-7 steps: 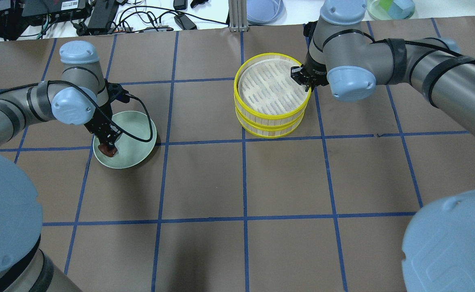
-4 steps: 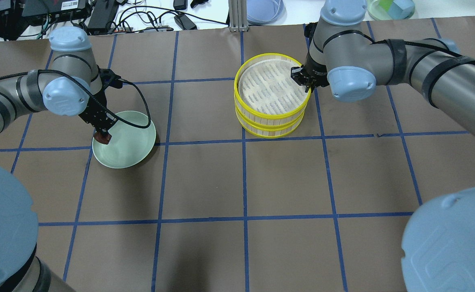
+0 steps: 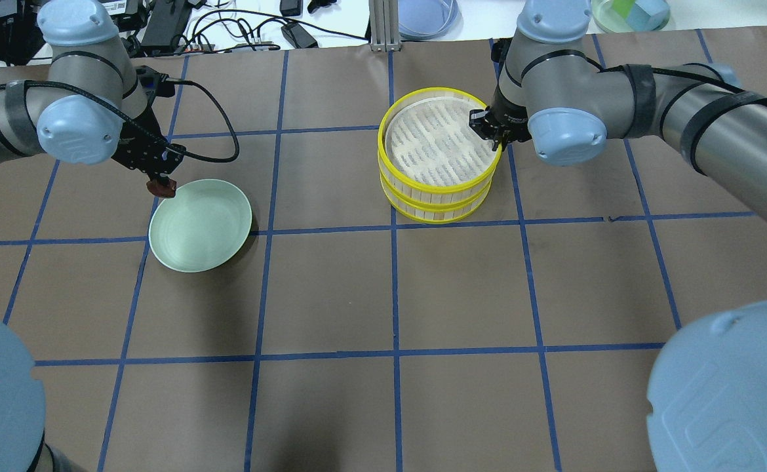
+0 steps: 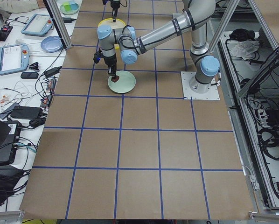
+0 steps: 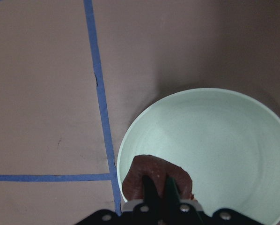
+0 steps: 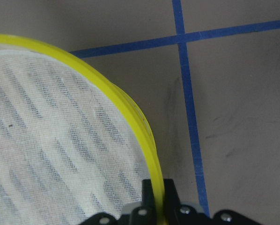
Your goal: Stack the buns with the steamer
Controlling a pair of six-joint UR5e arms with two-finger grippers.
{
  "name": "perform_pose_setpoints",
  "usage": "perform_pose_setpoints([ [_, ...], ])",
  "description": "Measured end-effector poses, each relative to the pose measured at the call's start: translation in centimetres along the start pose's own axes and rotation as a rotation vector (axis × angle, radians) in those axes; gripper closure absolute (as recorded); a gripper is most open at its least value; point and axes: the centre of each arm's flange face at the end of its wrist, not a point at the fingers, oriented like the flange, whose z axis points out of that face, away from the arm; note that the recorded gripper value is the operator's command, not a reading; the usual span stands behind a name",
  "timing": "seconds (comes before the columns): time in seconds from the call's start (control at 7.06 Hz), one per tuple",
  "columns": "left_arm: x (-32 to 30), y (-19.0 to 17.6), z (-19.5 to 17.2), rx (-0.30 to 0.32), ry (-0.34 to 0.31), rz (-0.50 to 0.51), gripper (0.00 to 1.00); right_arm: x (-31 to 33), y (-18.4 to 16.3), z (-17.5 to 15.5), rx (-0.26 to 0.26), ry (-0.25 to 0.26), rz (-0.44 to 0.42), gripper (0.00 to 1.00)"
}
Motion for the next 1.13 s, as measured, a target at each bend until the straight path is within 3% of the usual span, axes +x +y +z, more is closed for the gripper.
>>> perform_pose_setpoints([
  [0.14, 0.0, -0.2, -1.0, 0.024, 0.018, -0.079, 1.0, 0.0, 0.0, 0.0, 0.0, 0.002, -0.001, 0.08],
  [0.28, -0.1, -0.6, -2.0, 0.046, 0.035, -0.16, 1.0, 0.0, 0.0, 0.0, 0.001, 0.004, -0.001, 0.0],
  [0.71, 2.5, -1.0, -6.0, 0.115, 0.124, -0.428, 1.0, 0.1, 0.1, -1.2, 0.008, 0.003, -0.006, 0.0],
  [0.85, 5.7, -0.9, -8.0, 0.148, 0.178, -0.515, 1.0, 0.2, 0.3, -3.2, 0.006, 0.004, -0.019, 0.0],
  [1.13, 12.4, -1.2, -10.7, 0.225, 0.321, -0.673, 1.0, 1.6, 2.0, -10.2, -0.017, 0.01, -0.032, 0.0],
])
